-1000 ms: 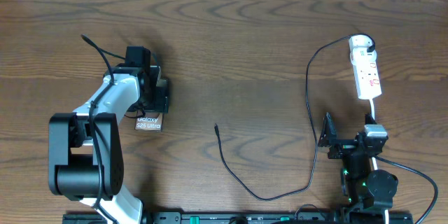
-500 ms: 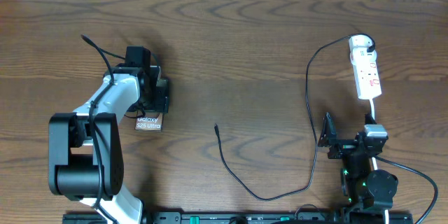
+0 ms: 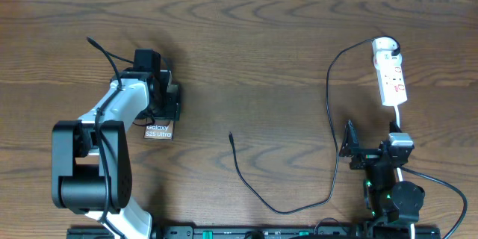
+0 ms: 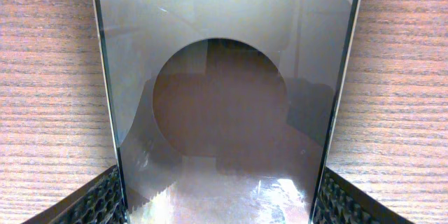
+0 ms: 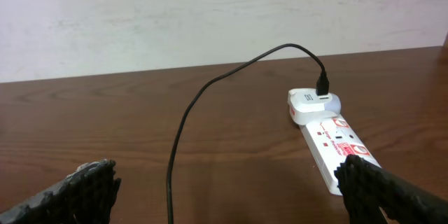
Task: Plug charger to phone and switch on socket
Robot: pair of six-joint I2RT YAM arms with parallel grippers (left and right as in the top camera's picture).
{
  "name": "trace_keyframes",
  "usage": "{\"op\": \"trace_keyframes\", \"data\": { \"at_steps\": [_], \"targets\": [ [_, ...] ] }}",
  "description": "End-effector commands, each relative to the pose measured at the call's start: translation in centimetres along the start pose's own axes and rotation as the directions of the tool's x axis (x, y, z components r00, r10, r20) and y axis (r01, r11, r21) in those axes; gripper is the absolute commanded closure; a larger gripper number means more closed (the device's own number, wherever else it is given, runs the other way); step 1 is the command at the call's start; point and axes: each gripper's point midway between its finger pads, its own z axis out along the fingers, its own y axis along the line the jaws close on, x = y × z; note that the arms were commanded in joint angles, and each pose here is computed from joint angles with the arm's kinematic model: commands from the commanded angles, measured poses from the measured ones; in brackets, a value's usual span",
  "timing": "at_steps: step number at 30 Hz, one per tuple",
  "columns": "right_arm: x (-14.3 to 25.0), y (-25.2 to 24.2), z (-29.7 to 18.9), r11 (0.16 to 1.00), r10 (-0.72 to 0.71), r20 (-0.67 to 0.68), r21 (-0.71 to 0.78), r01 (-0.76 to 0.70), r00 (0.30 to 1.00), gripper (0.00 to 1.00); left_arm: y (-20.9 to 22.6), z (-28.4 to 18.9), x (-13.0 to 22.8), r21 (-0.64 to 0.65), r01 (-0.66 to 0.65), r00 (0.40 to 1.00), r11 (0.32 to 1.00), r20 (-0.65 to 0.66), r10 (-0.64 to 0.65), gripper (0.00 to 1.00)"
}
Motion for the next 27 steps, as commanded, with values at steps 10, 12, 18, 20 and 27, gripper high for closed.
{"op": "trace_keyframes", "data": {
  "at_steps": [10,12,18,20,27],
  "targets": [
    [0.1,0.1,0.0,1.000,0.012,-0.002,-0.006,-0.012,1.000,0.01,-0.4,1.4,2.0,0.029,0.007,0.998,1.000,-0.068,-0.005,0.93],
    [0.1,0.1,0.0,1.000,0.012,-0.002,-0.006,-0.012,1.000,0.01,-0.4,1.1,1.5,0.028,0.006,0.998,1.000,-0.058,-0.004,0.93],
    [0.1,0.1,0.0,1.000,0.012,-0.002,-0.006,-0.012,1.000,0.01,-0.4,-2.0,-0.5,0.028,0.004,1.000,1.000,0.002,-0.004,0.93],
    [0.1,0.1,0.0,1.000,0.012,-0.002,-0.006,-0.012,1.000,0.01,-0.4,-3.7,-1.5,0.027,0.002,0.998,1.000,0.055,-0.004,0.93],
    [0.1,0.1,0.0,1.000,0.012,-0.002,-0.006,-0.012,1.000,0.01,-0.9,-11.2,-3.7,0.059,0.026,0.959,0.998,0.281,-0.042,0.92]
  ]
}}
